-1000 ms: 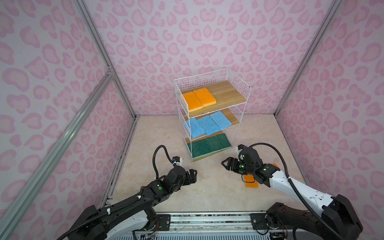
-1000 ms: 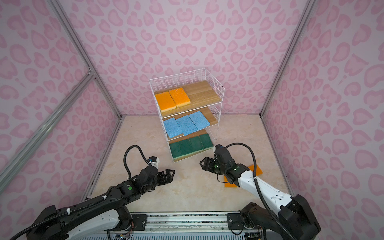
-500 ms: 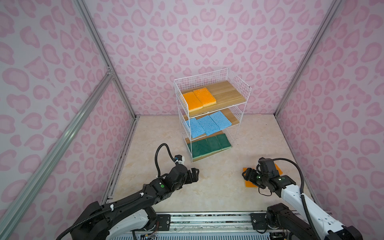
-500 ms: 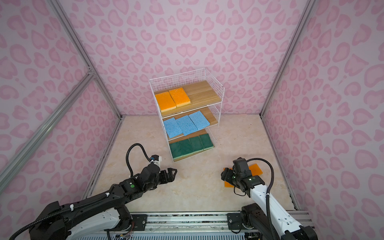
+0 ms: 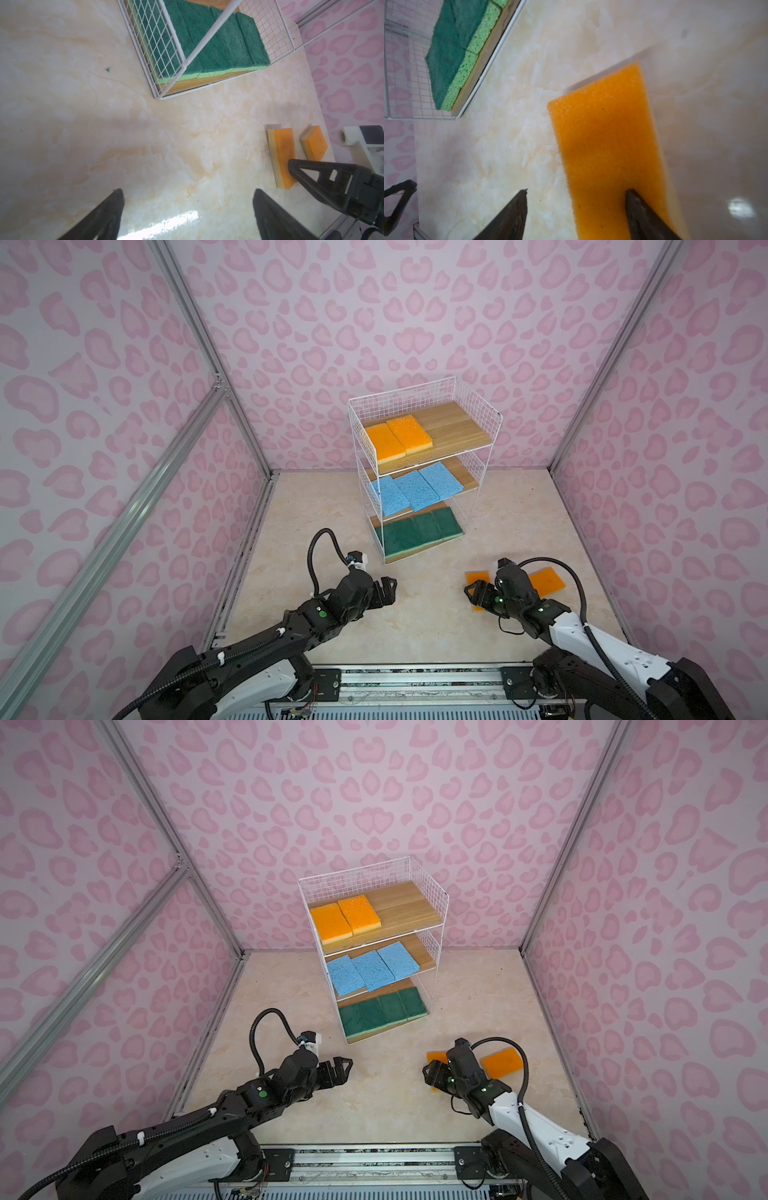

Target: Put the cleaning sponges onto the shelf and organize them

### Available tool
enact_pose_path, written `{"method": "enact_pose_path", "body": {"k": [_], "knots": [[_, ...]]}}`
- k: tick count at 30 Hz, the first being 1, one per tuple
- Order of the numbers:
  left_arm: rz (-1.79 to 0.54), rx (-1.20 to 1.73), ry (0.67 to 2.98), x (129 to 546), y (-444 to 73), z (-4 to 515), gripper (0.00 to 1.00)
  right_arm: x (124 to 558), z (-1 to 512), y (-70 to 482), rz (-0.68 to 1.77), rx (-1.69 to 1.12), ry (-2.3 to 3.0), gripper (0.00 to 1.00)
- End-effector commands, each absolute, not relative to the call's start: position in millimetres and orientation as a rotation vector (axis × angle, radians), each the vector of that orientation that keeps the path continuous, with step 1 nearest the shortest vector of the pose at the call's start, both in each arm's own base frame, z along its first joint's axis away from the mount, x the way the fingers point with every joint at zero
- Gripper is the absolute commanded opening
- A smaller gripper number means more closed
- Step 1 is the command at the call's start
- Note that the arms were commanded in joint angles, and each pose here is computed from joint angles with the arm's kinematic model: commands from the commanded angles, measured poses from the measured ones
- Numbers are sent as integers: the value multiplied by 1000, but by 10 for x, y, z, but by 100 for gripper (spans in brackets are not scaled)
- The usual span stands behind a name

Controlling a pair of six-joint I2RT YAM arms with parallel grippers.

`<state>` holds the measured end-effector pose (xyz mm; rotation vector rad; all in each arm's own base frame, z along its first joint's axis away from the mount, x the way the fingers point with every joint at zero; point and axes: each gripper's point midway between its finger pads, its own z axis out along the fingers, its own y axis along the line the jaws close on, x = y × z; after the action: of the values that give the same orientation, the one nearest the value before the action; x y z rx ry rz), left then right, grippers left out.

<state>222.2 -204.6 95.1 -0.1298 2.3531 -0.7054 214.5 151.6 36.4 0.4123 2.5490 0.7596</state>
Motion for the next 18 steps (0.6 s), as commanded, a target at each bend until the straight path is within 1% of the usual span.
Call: {"method": "enact_pose_path", "body": {"k": [1, 6, 9, 12, 14, 16, 18], "knots": [[-727, -148, 2323, 2268, -2073, 1018, 98, 2053, 458, 1860, 974, 398, 2583, 74], [-727, -146, 2326, 2267, -2075, 1005, 98, 2101, 560, 2189, 1072, 307, 2594, 74], [-737, -135, 2331, 2259, -2103, 997, 100, 2159, 674, 2312, 1109, 259, 2568, 74], [-765, -111, 2335, 2250, -2176, 1007, 93, 2201, 831, 2353, 1124, 212, 2535, 74], [-779, -87, 2340, 2233, -2257, 1018, 84, 2207, 926, 2318, 1104, 191, 2527, 74], [-782, -64, 2345, 2218, -2354, 1031, 77, 2215, 992, 2238, 1071, 192, 2524, 74], [-778, -51, 2358, 2206, -2454, 1017, 77, 2230, 1030, 2131, 1052, 211, 2515, 74]]}}
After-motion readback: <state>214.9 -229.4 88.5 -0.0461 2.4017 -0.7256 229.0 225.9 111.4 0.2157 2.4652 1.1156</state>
